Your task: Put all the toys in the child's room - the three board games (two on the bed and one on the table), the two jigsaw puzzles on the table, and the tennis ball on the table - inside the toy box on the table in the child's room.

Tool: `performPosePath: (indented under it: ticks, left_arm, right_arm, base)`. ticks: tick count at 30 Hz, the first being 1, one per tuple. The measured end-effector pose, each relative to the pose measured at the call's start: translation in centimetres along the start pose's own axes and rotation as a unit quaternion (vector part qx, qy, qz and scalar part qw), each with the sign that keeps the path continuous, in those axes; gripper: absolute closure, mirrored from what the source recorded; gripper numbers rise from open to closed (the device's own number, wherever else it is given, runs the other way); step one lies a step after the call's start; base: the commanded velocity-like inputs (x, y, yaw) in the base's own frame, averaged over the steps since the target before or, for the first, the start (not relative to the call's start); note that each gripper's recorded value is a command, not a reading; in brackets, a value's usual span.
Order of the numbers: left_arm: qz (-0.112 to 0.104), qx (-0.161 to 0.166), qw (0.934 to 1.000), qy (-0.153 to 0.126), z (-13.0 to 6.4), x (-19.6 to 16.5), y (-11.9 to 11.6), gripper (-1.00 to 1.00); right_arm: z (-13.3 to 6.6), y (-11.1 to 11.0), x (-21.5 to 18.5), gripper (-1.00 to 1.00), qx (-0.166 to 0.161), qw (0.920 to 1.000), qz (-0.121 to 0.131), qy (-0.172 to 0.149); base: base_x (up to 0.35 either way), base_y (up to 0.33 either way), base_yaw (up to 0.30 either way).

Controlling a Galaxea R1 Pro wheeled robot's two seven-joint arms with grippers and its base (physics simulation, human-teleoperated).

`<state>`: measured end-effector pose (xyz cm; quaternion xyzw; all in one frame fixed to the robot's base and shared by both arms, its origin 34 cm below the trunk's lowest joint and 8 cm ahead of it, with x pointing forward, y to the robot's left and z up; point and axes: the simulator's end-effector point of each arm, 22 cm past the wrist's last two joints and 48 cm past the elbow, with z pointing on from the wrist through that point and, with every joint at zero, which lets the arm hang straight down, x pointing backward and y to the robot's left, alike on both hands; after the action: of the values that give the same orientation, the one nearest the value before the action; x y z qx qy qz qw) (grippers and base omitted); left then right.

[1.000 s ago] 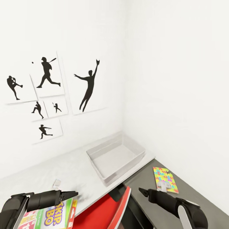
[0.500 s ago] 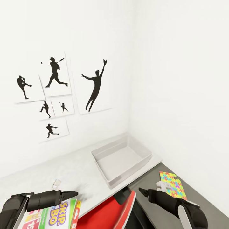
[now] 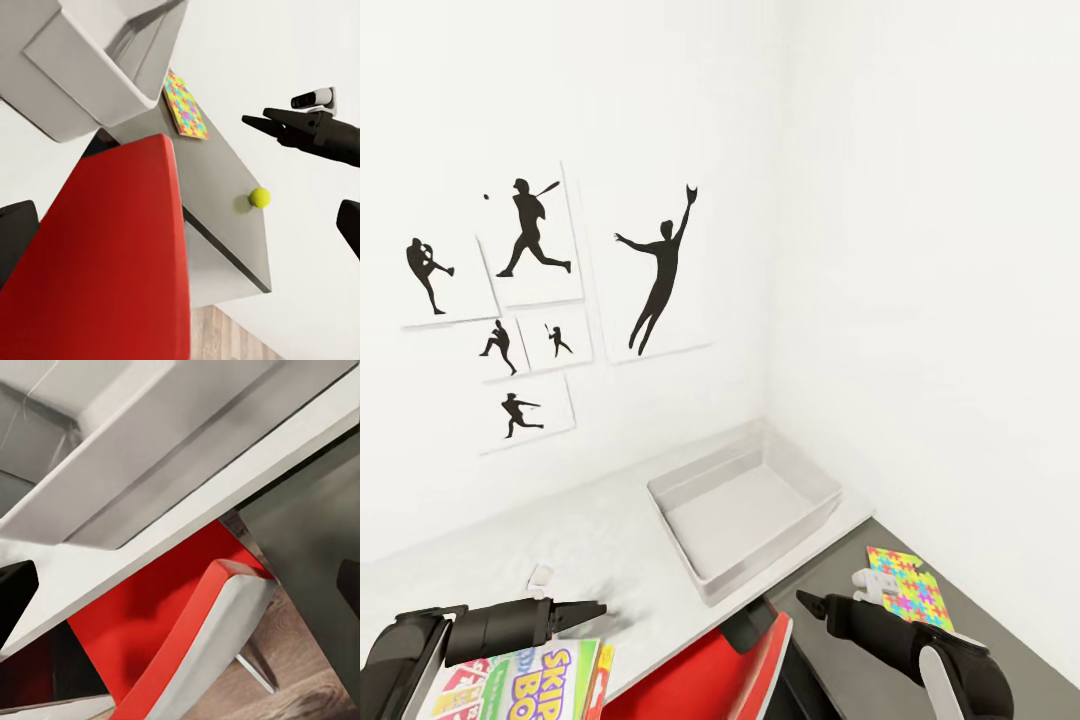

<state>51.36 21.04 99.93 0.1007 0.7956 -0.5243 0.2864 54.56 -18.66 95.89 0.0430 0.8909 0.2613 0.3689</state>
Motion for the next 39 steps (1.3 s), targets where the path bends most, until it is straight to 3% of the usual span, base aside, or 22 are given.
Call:
performPosePath:
  ticks: [39]
  left_arm:
    - [0.001,0.001,1.0000,0.000,0.04,-0.01,-0.04,-1.00]
  right_arm:
    - [-0.02,-0.01,-0.05,-1.00,0.000,1.0000,0.000,-0.001]
  base:
    - [0.026,0.022,0.000]
